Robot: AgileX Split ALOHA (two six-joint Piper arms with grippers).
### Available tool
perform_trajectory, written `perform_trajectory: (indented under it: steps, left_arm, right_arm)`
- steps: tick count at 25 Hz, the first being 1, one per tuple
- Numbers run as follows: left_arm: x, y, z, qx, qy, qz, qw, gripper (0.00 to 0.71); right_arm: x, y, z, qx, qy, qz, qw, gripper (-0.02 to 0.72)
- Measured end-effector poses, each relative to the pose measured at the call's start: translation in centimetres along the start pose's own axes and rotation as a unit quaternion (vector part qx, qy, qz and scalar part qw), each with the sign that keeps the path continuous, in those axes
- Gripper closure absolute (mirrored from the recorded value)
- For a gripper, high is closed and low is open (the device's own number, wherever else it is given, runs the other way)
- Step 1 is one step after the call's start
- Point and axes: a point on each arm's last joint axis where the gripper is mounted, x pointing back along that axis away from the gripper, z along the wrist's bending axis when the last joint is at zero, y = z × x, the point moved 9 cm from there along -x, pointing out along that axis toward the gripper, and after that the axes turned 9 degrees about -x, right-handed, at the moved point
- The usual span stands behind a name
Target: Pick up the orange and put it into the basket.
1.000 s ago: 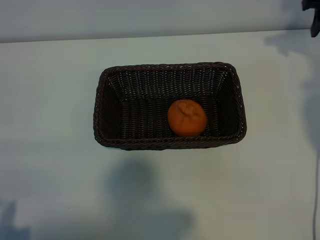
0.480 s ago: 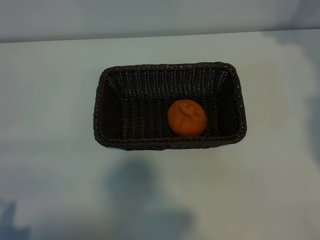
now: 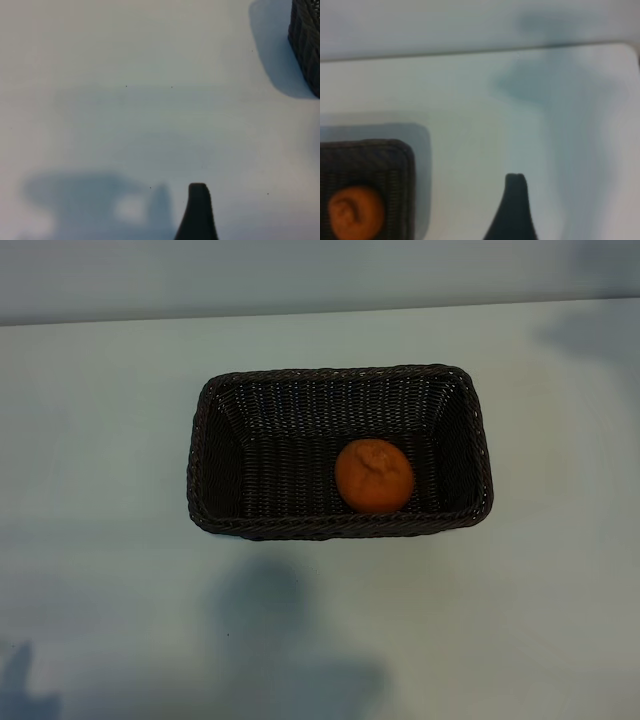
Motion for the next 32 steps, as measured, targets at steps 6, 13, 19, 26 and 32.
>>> perform_trajectory:
  steps: [6, 13, 19, 26, 32]
  left_arm:
    - [0.0, 0.0, 0.0, 0.003, 0.0, 0.0, 1.0, 0.118]
    - [0.0, 0.0, 0.0, 0.003, 0.0, 0.0, 1.0, 0.118]
    - [0.0, 0.0, 0.0, 0.003, 0.0, 0.0, 1.0, 0.118]
    - [0.0, 0.0, 0.0, 0.003, 0.0, 0.0, 1.0, 0.118]
    - [0.0, 0.0, 0.0, 0.0, 0.0, 0.0, 1.0, 0.118]
  right_arm:
    - [10.6, -4.0, 0.0, 0.014, 0.025, -0.106, 0.994, 0.141]
    - [16.8, -10.6, -1.4, 0.031, 0.03, -0.184, 0.982, 0.167]
    - [16.6, -14.7, -2.9, 0.034, 0.023, -0.216, 0.976, 0.169]
    - [14.3, -18.2, -4.0, 0.034, 0.024, -0.244, 0.969, 0.17]
    - [10.4, -21.1, -5.3, 0.035, 0.008, -0.215, 0.976, 0.17]
